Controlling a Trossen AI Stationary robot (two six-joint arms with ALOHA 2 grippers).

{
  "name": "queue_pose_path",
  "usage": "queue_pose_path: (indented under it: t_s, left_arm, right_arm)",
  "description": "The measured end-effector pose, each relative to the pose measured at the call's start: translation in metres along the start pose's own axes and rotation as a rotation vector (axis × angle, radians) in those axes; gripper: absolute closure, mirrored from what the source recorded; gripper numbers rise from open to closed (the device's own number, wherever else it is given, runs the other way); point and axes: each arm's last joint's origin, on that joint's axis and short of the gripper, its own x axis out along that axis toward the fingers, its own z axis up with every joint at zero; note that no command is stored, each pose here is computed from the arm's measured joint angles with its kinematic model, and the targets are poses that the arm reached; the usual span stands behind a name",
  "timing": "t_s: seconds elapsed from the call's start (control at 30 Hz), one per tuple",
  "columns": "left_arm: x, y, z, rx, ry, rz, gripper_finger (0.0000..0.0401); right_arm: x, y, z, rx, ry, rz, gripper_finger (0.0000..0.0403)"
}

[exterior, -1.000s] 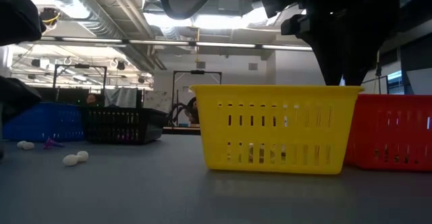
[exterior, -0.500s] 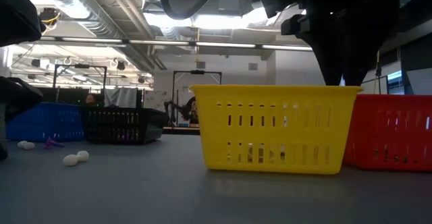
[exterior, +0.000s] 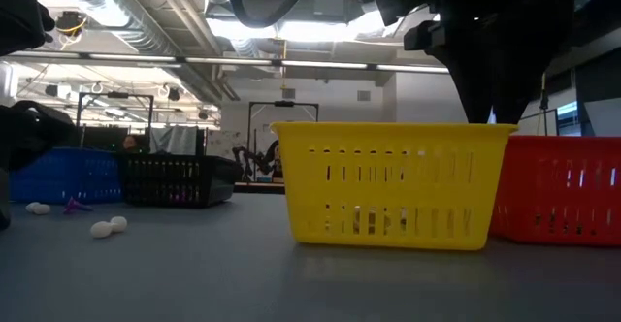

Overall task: Sort Halloween decoration
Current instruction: Put the spider toy into the red bin

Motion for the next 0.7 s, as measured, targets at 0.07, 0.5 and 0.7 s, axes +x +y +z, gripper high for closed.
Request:
queue_pose_path:
  t_s: [0.07,0.5,0.7]
  left_arm:
    - [0.0001,0.0003,-0.0002,0.001,-0.001,0.003,0.0267]
    - [0.0004,0.0014,-0.001,0.003,-0.003,0.014,0.0329]
    - [0.0004,0.0015,-0.0009,0.002,-0.003,0.015,0.0348]
  right_arm:
    - [0.0,0.0,0.0,0.0,0.0,0.0,0.0265]
    - [0.0,-0.0002,-0.0007,-0.012,0.007,-0.002,0.0265]
    - [0.0003,-0.0029,-0.0004,-0.013,0.01,-0.009,0.0265]
